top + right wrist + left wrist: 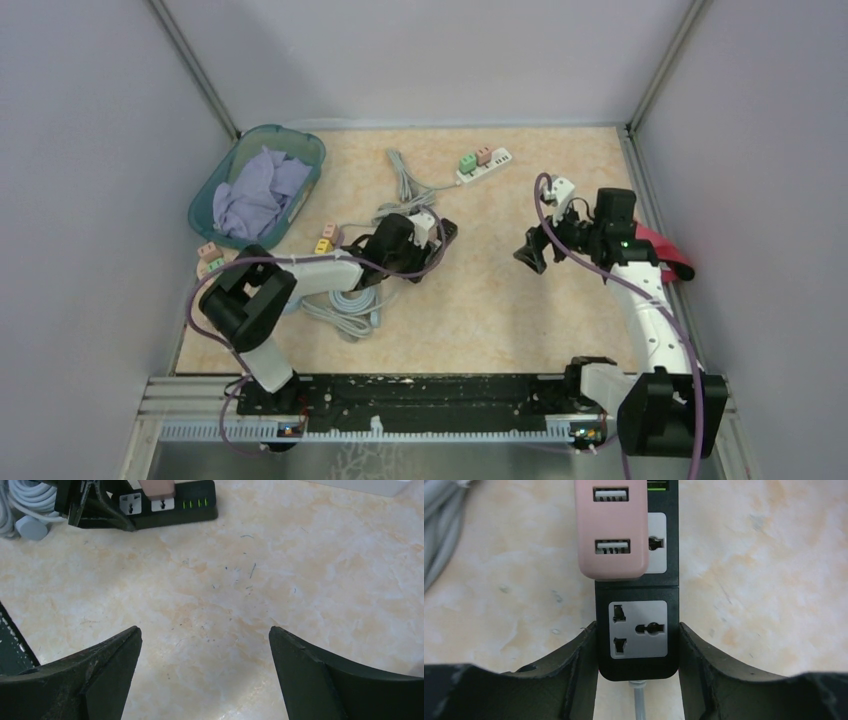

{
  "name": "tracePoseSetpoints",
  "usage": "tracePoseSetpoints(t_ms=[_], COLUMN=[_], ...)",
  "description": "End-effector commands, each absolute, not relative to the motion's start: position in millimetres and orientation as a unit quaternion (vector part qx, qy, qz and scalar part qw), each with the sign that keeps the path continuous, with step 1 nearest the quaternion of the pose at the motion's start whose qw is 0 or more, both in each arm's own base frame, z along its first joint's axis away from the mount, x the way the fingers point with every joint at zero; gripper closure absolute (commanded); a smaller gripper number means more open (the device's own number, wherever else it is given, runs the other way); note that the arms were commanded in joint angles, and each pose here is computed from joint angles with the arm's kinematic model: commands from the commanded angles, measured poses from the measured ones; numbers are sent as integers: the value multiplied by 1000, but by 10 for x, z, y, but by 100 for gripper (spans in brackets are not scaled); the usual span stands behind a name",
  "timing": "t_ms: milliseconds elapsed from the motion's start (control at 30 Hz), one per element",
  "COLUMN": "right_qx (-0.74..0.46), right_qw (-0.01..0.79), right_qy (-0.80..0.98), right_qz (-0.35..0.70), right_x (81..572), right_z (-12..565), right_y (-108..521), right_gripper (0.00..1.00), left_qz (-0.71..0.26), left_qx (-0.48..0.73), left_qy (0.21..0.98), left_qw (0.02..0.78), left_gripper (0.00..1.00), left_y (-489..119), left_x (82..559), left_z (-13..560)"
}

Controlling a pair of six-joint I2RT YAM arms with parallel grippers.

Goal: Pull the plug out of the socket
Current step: Pick up the socket from the center of the board, then place the socket at the center of the board.

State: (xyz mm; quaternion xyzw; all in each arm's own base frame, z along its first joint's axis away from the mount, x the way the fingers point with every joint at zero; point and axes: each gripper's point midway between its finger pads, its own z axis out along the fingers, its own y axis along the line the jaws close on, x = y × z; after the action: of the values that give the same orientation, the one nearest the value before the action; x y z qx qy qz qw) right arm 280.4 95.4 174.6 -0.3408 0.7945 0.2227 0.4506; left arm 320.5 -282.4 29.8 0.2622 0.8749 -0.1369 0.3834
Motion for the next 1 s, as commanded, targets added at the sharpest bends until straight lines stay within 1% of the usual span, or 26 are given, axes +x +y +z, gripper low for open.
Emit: tracePoseSetpoints(t_ms=[0, 67, 167, 267, 400, 567, 733, 867, 967], right_qx=[-404, -450, -547, -579, -589, -619, -657, -650, -657], right_qw=[463, 459, 471, 486, 489, 464, 452, 430, 411], right_qy=[730, 686, 589, 536, 518, 517, 494, 535, 543], right_qz=[300, 341, 363, 376, 380, 367, 346, 326, 323], right_x=[2610, 2401, 2020, 1801, 1735, 1696, 1647, 1823, 1827], right_z=[1871, 1847, 1788, 1778, 1741, 1535, 1316, 1194, 1113], right_y=[1253, 1379, 1493, 1555, 1598, 1651, 1680, 1706, 1758], right_gripper=[1, 1, 1, 1, 1, 1, 8, 13, 16], left_qz=[-247, -292, -332, -356, -355, -344, -341, -345, -344], left_qx=[423, 473, 518, 550, 592, 614, 615, 609, 603], left_qy=[766, 721, 671, 642, 624, 616, 618, 617, 612], left_qw=[416, 414, 413, 399, 366, 354, 351, 360, 378], left_gripper=[99, 99, 100, 100, 100, 100, 100, 84, 64], left_y=[-3240, -3322, -3386, -3476, -3675, -3886, -3960, -4002, -4046], left_x=[2805, 2554, 2279, 2061, 1851, 1802, 1796, 1759, 1745], left_z=[689, 753, 782, 717, 517, 388, 350, 360, 387])
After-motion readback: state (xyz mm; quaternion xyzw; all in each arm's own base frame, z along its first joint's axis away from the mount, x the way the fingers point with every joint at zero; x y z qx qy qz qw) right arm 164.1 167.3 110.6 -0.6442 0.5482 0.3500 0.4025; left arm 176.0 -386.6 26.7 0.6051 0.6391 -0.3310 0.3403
